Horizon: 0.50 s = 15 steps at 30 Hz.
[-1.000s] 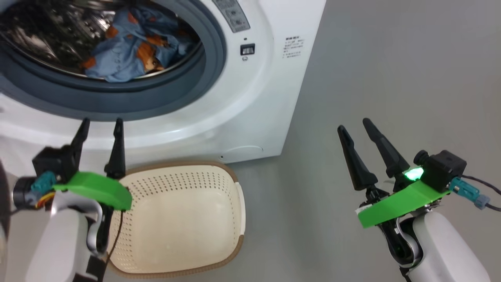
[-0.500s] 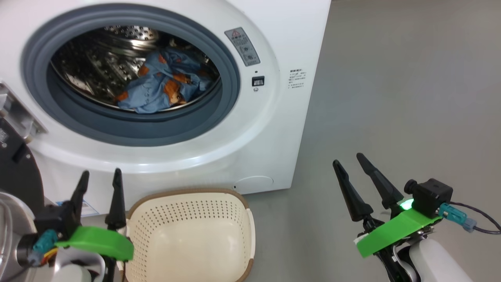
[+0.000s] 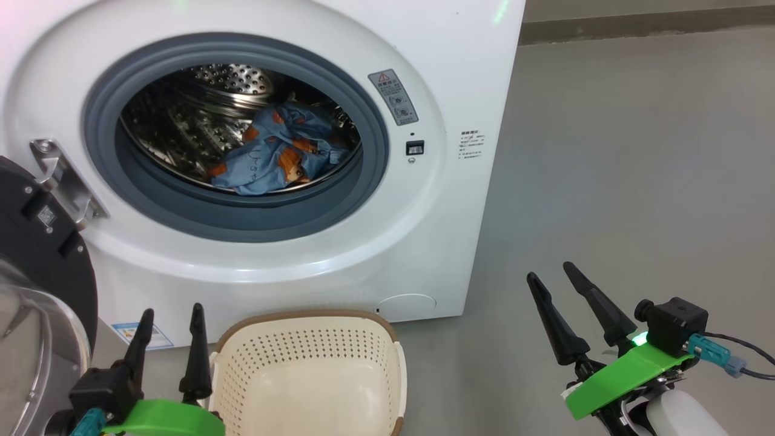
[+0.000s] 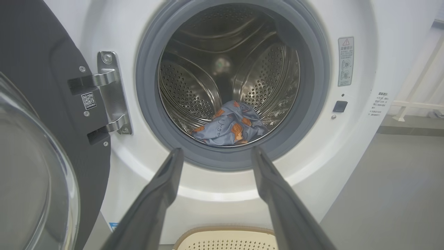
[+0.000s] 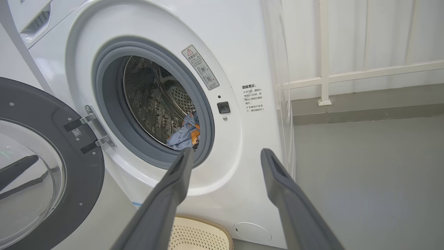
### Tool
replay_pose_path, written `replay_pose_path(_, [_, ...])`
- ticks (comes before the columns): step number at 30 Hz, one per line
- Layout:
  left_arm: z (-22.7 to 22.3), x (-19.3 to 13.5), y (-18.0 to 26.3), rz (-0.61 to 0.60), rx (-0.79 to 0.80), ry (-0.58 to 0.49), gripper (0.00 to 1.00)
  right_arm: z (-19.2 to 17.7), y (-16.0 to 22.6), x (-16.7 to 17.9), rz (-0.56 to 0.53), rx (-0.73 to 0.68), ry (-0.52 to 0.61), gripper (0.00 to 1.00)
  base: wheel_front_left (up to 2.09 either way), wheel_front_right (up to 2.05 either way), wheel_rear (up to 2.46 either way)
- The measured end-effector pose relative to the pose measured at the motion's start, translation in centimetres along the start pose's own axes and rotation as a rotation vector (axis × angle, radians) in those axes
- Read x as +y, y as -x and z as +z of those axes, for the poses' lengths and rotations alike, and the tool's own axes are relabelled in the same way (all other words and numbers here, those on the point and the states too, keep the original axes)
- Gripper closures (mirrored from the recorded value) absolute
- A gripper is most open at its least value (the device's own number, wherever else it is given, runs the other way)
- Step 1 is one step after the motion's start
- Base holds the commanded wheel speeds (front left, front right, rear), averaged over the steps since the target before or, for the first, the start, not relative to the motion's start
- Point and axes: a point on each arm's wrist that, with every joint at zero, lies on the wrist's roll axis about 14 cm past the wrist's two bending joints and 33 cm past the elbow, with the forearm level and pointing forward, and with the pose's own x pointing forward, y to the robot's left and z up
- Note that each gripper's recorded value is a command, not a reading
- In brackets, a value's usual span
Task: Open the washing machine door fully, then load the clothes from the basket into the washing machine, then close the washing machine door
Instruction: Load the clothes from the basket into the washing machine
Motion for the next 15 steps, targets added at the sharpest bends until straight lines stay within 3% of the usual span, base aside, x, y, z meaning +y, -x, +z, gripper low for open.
replay_pose_path(15, [0.27, 0.18, 0.44, 0.02, -0.012, 0.011, 0.0, -0.22, -0.22, -0.57, -0.009, 0.009, 0.006, 0.0, 0.0, 0.0, 0.0])
